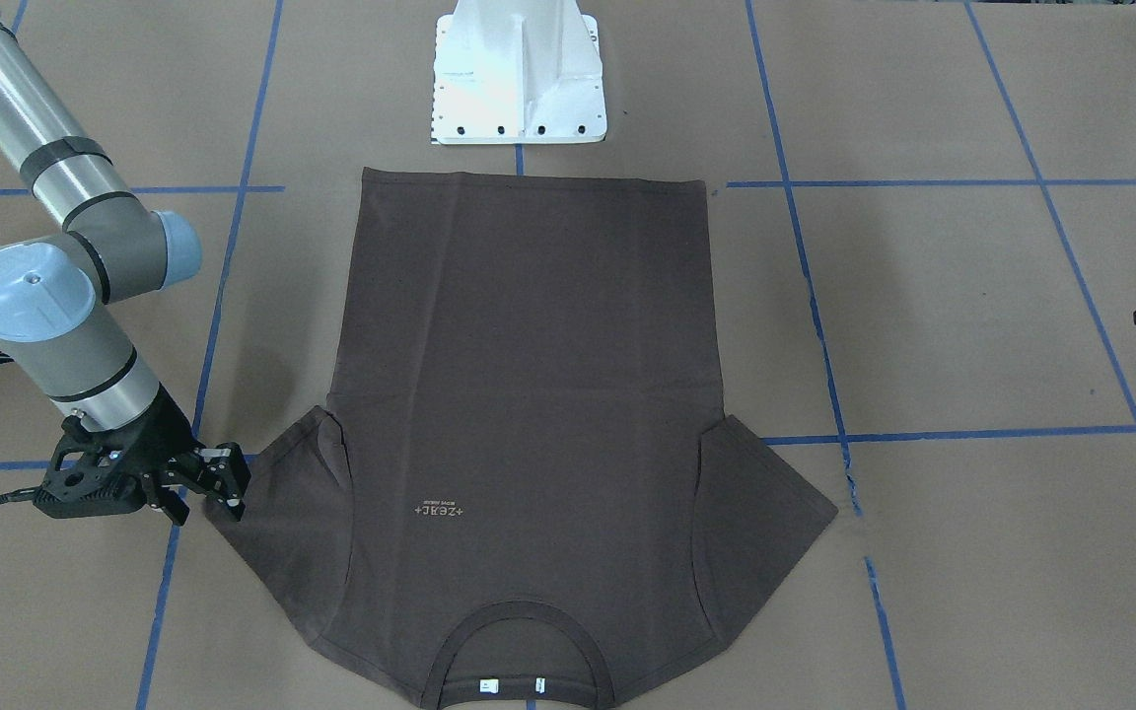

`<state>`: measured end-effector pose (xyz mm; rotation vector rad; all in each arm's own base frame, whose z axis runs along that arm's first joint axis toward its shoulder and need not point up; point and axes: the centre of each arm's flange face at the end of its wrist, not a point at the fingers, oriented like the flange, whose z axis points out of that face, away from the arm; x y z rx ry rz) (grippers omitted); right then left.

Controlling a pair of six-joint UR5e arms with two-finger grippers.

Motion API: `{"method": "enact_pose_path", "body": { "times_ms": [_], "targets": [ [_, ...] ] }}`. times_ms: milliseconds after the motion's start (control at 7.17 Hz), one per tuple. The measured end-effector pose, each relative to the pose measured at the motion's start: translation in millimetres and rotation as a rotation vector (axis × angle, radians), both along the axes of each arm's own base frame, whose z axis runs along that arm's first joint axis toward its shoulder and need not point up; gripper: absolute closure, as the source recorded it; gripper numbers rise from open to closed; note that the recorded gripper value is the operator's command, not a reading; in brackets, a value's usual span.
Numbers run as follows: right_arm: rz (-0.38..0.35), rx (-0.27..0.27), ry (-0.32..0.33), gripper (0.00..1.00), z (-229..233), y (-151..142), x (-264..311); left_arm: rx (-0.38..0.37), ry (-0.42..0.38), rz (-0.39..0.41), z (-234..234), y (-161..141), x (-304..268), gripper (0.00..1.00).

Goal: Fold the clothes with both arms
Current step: 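Move the right gripper to the sleeve nearest it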

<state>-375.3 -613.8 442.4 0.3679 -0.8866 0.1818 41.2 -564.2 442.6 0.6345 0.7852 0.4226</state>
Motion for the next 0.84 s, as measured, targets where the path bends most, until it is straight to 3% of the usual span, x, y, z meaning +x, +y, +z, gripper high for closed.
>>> {"method": "enact_pose_path", "body": {
  "times_ms": [837],
  "targets": [
    [-0.008, -0.021, 0.039, 0.34, 23.0, 6.4, -15.9, -0.002, -0.002, 0.000, 1.4, -0.9, 0.6, 0.00]
  ]
}}
